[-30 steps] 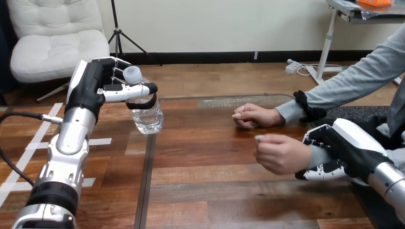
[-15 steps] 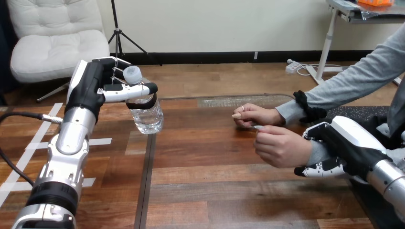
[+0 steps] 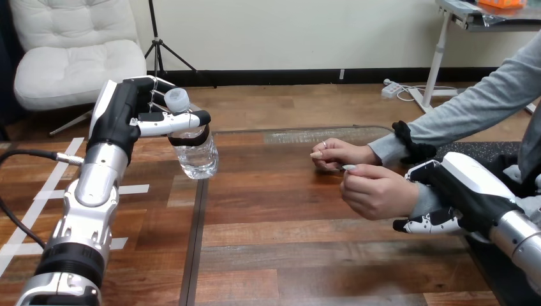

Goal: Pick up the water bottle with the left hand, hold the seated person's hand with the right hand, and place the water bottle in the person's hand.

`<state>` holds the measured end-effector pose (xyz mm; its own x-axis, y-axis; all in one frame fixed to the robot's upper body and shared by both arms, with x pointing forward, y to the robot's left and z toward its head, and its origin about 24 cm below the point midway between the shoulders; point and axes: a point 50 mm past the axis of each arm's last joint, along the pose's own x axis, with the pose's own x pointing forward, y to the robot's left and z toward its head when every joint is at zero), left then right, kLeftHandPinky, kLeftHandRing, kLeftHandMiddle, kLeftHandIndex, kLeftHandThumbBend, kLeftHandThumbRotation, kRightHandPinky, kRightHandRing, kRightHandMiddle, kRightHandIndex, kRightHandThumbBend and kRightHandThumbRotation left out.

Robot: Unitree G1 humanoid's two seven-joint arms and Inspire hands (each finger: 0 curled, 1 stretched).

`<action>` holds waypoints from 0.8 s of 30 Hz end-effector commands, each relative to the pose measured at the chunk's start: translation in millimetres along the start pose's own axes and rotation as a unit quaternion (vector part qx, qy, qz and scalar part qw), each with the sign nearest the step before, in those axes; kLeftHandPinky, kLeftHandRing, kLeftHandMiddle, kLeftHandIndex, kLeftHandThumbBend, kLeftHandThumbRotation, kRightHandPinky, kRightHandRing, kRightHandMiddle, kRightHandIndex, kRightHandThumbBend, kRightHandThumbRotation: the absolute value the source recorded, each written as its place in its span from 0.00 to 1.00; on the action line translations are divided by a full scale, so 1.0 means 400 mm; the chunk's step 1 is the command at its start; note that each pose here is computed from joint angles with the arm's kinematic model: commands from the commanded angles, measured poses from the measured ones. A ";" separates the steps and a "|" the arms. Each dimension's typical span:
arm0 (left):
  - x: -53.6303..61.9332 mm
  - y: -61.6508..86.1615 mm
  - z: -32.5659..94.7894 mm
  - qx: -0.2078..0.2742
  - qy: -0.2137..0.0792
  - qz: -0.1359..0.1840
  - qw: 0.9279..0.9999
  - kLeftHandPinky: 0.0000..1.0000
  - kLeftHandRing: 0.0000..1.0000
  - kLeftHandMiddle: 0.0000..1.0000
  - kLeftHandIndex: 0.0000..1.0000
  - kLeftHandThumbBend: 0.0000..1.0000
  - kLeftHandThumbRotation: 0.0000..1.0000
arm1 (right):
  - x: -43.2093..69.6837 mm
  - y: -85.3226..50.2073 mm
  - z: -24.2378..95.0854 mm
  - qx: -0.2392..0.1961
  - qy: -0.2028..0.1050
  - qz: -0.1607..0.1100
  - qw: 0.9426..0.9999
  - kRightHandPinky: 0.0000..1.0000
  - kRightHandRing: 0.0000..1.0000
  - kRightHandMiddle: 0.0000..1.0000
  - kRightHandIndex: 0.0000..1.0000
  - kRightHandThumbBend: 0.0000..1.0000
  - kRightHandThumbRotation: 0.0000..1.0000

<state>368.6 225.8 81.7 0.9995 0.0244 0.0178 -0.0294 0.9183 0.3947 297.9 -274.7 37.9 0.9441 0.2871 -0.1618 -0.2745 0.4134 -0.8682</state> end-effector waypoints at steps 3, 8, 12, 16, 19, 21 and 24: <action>0.021 0.034 0.080 -0.001 -0.064 0.024 0.998 0.32 0.37 0.42 0.45 0.74 0.00 | 0.031 -0.013 0.032 -0.006 -0.026 -0.009 1.000 0.23 0.27 0.34 0.37 0.63 0.00; 0.021 0.033 0.080 -0.004 -0.063 0.023 0.998 0.32 0.37 0.42 0.45 0.74 0.00 | 0.032 -0.012 0.032 -0.004 -0.024 -0.014 1.000 0.22 0.26 0.32 0.35 0.65 0.00; 0.020 0.033 0.080 -0.003 -0.065 0.022 0.998 0.32 0.37 0.42 0.45 0.74 0.00 | 0.030 -0.012 0.032 -0.004 -0.024 -0.014 1.000 0.21 0.25 0.32 0.34 0.66 0.00; 0.021 0.033 0.079 -0.005 -0.063 0.022 0.998 0.32 0.37 0.42 0.45 0.74 0.00 | 0.031 -0.012 0.031 -0.001 -0.022 -0.015 1.000 0.21 0.25 0.31 0.33 0.66 0.00; 0.020 0.033 0.078 -0.005 -0.064 0.022 0.998 0.32 0.37 0.42 0.45 0.74 0.00 | 0.031 -0.012 0.031 0.002 -0.021 -0.017 1.000 0.20 0.24 0.31 0.32 0.66 0.00; 0.020 0.033 0.078 -0.003 -0.065 0.022 0.998 0.32 0.37 0.42 0.45 0.74 0.00 | 0.031 -0.012 0.031 0.003 -0.022 -0.019 1.000 0.20 0.24 0.30 0.32 0.66 0.00; 0.020 0.033 0.078 -0.003 -0.065 0.022 0.998 0.33 0.37 0.42 0.45 0.74 0.00 | 0.030 -0.012 0.030 0.007 -0.022 -0.021 1.000 0.19 0.24 0.30 0.32 0.66 0.00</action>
<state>368.6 225.8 81.6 0.9996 0.0235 0.0175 -0.0285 0.9185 0.3945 297.9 -274.8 37.5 0.9450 0.2842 -0.1617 -0.2725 0.4110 -0.8700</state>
